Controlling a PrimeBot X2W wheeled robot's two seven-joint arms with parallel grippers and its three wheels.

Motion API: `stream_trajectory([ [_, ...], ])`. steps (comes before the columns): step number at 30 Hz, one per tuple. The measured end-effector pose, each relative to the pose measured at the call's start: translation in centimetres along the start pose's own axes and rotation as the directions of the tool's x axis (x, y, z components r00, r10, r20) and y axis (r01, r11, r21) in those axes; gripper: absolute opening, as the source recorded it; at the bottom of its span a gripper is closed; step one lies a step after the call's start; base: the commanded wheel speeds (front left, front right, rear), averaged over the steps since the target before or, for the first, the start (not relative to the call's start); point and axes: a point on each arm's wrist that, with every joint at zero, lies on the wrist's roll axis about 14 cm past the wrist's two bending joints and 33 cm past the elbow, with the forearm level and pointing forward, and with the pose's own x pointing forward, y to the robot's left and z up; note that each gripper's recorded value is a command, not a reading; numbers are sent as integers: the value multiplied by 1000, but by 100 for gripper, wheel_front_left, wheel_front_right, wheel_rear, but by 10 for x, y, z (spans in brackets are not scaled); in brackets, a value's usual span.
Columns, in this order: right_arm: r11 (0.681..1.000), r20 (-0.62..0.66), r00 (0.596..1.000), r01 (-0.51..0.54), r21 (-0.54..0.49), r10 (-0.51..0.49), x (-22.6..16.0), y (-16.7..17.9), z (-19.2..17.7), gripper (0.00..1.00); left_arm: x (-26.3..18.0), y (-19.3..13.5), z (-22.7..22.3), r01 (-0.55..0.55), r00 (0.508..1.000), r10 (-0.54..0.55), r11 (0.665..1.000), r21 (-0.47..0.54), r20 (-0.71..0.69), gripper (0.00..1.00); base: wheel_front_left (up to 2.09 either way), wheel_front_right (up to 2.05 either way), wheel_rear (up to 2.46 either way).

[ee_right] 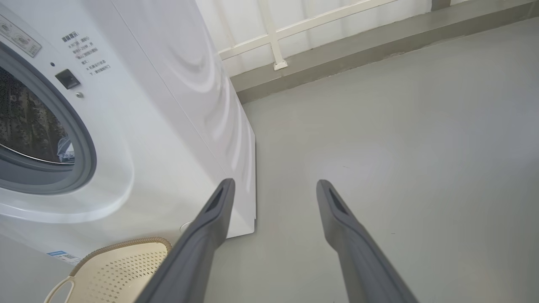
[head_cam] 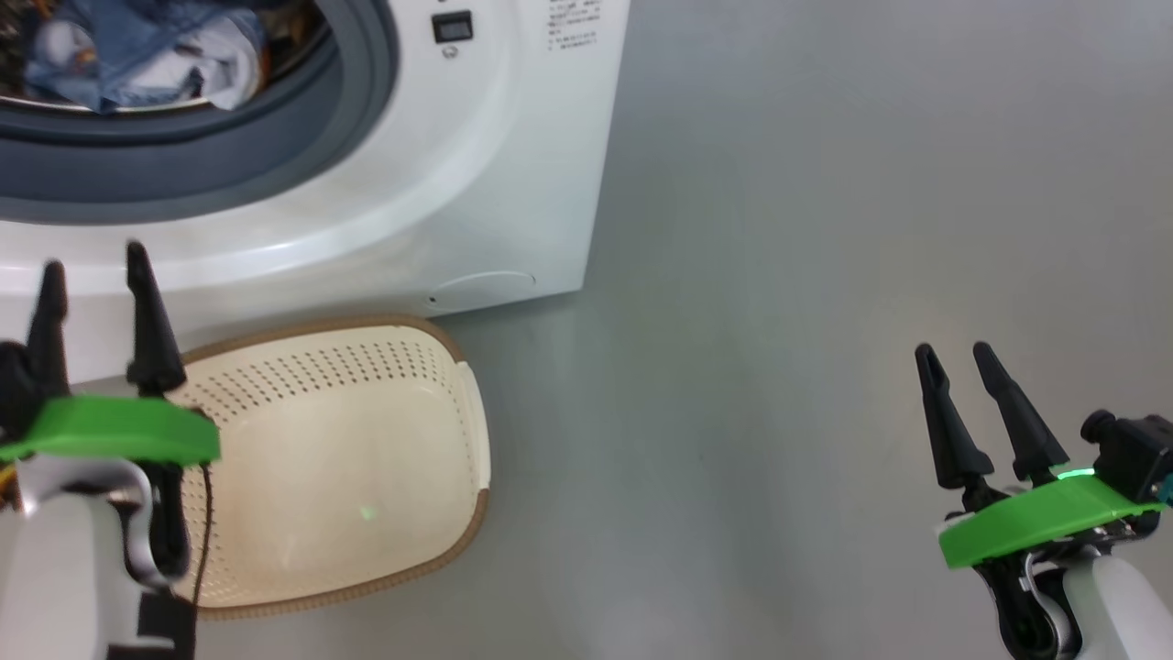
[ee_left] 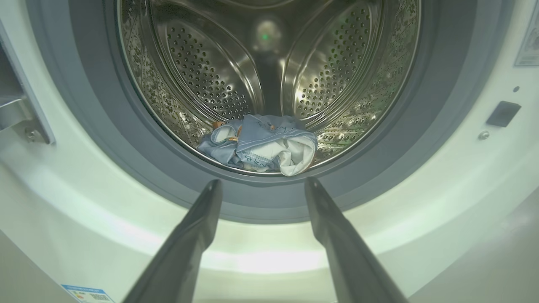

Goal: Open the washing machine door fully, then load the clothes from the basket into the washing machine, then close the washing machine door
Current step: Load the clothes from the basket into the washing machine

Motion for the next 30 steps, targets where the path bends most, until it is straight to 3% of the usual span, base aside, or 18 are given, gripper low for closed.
stream_trajectory([
  [30, 994, -2, 995, -99, -39, 99, -55, 20, 6, 100, -149, 31, 27, -117, 993, 117, 993, 32, 10, 100, 0, 0, 0],
])
